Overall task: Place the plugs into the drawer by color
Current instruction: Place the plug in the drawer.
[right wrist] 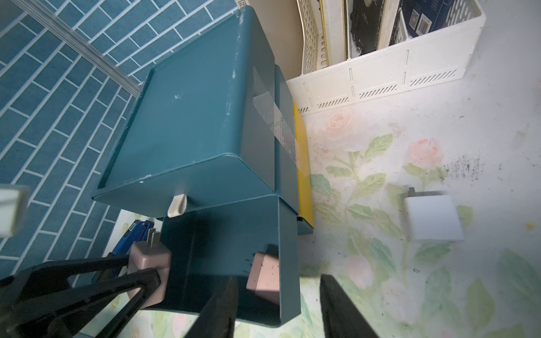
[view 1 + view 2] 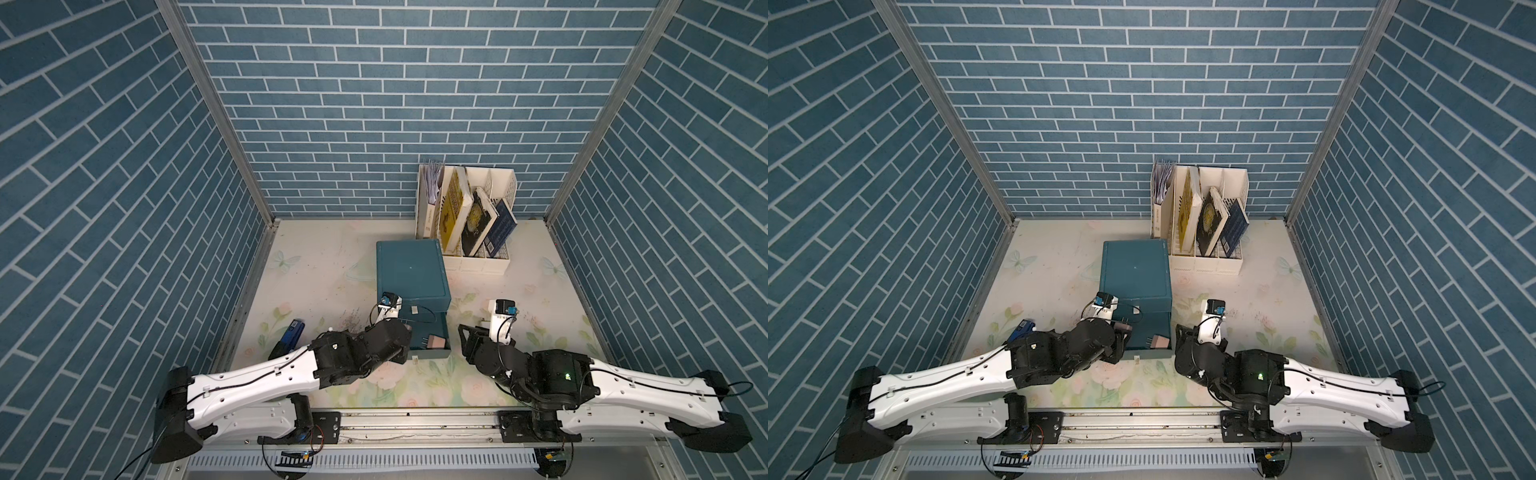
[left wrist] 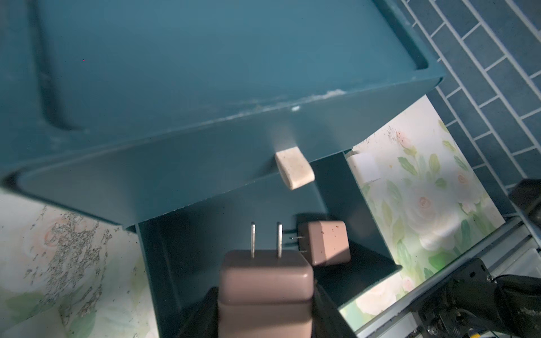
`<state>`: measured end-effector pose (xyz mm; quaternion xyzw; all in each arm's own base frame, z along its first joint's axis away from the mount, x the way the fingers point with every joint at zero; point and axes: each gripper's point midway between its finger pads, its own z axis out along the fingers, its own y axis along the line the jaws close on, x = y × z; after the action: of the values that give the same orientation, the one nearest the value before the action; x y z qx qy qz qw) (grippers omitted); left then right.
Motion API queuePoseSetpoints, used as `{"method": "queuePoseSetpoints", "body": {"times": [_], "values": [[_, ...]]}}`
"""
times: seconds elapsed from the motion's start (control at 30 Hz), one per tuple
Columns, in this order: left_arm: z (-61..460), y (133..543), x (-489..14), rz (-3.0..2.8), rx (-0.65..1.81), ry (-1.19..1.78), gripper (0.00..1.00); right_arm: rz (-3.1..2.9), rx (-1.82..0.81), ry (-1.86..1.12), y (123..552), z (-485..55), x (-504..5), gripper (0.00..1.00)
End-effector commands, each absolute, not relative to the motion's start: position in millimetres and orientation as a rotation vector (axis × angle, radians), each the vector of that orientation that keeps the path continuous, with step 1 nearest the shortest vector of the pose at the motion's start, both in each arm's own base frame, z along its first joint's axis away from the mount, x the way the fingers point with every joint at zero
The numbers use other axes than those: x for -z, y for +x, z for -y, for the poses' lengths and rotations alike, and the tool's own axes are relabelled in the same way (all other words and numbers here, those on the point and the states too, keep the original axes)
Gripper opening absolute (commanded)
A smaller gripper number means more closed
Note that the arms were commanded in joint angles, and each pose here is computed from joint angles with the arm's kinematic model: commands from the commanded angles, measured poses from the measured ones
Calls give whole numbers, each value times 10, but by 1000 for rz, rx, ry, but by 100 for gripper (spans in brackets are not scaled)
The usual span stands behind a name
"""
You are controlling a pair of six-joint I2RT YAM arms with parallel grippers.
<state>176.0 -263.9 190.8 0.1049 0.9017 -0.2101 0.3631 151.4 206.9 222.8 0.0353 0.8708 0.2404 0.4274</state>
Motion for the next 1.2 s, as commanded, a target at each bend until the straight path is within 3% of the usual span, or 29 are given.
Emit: {"method": "queuePoseSetpoints", "body": {"times": [0.0,0.23,0.43,0.57,0.87,1.17], "values": [[2674,1800,-2021,-2276,554,265,62,-2171,-568,77,1536,-2062,-2257,51],[2623,1868,-2350,-2217,521,267,71,-2158,-561,26,1547,-2169,-2343,64],[2383,2092,-3168,-2032,465,198,83,-2149,-609,-94,1493,-2422,-2353,63],[2224,2394,-3428,-1988,423,150,83,-2154,-606,-147,1455,-2572,-2296,61],[1944,3044,-3008,-2111,480,18,78,-2107,-683,-309,1203,-2991,-2293,61],[1982,3163,-2799,-2150,489,16,76,-2118,-697,-420,838,-3238,-2110,62]]}}
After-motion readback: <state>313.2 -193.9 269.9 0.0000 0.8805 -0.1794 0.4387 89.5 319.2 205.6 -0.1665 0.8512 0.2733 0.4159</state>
